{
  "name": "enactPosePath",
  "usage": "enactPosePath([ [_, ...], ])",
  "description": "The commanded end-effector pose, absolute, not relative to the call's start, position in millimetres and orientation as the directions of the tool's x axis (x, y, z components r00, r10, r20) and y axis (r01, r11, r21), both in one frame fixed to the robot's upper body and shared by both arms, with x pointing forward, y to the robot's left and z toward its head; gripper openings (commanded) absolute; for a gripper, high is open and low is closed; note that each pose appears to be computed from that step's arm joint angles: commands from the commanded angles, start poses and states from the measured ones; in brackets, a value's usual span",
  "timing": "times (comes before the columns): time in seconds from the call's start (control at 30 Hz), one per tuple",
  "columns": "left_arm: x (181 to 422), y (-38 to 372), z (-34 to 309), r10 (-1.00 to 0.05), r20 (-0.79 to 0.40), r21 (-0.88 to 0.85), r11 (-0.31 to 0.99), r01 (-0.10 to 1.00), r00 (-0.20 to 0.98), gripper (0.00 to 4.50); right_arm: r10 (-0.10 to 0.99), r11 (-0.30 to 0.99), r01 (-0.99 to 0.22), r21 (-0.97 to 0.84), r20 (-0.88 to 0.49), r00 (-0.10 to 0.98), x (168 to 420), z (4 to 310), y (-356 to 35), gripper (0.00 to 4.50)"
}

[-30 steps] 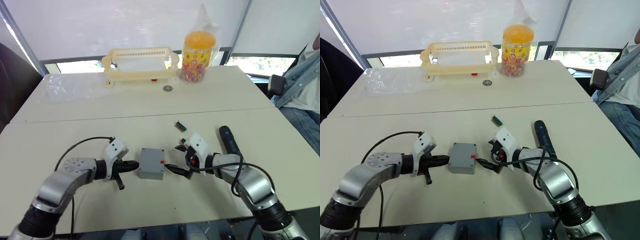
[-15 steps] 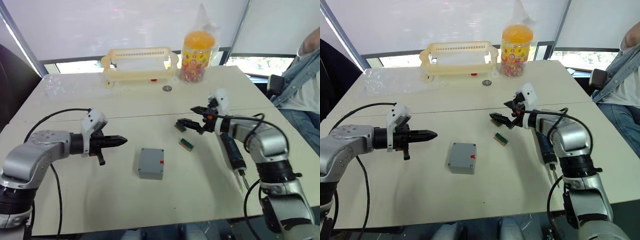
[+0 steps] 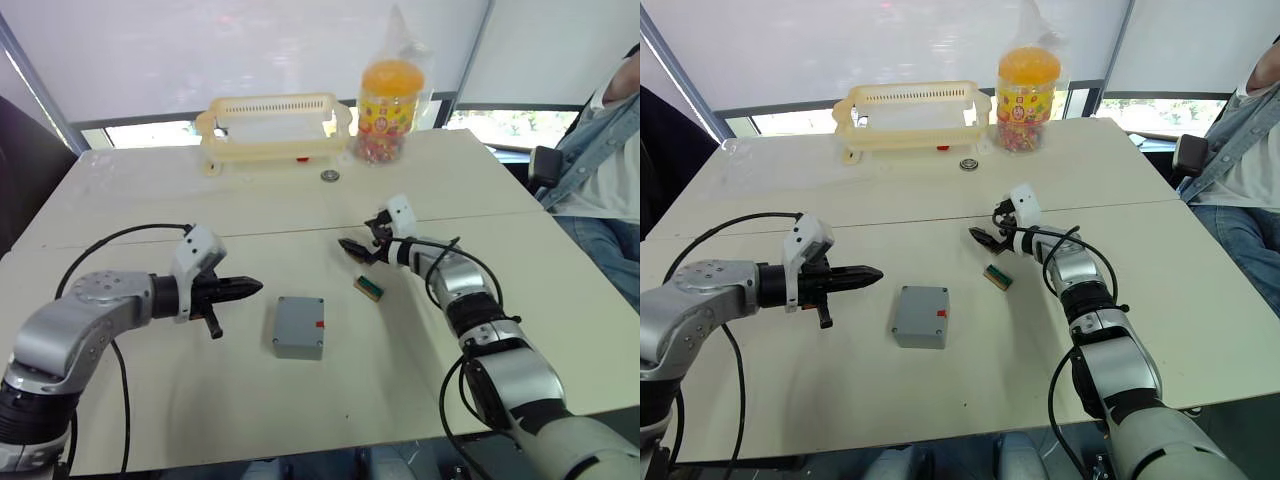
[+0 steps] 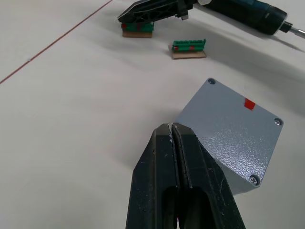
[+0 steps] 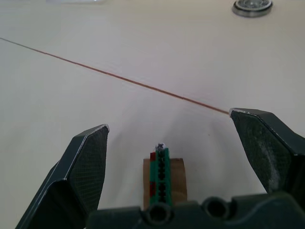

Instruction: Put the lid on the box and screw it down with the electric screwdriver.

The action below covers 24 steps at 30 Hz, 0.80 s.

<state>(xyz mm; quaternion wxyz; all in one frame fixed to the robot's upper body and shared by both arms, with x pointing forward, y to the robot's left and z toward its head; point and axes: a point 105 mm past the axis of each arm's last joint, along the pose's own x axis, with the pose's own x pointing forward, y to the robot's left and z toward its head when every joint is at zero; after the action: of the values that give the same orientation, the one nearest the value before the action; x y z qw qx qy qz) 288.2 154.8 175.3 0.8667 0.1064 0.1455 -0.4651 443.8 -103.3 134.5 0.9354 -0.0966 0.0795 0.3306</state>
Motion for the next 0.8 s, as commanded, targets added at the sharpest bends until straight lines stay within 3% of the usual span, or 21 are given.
enactPosePath([
  [0.03,285,149,179,-0.783,-0.340,0.077,0.529,0.845,0.521,0.00,0.610,0.754,-0.632,-0.178,-0.167,0.775,449,153,-99,4.44],
  [0.4,284,145,174,-0.785,-0.341,0.065,0.530,0.846,0.518,0.00,0.612,0.761,-0.633,-0.141,-0.167,0.773,451,149,-91,4.44],
  [0.5,284,144,175,-0.786,-0.335,0.063,0.531,0.845,0.519,0.00,0.607,0.763,-0.631,-0.143,-0.177,0.775,451,146,-90,3.63],
  [0.73,284,143,173,-0.786,-0.332,0.057,0.535,0.843,0.521,0.00,0.608,0.761,-0.633,-0.144,-0.182,0.773,452,146,-88,0.02],
  [0.8,284,144,173,-0.785,-0.331,0.056,0.538,0.841,0.524,0.00,0.611,0.758,-0.636,-0.144,-0.184,0.770,452,146,-88,0.02],
])
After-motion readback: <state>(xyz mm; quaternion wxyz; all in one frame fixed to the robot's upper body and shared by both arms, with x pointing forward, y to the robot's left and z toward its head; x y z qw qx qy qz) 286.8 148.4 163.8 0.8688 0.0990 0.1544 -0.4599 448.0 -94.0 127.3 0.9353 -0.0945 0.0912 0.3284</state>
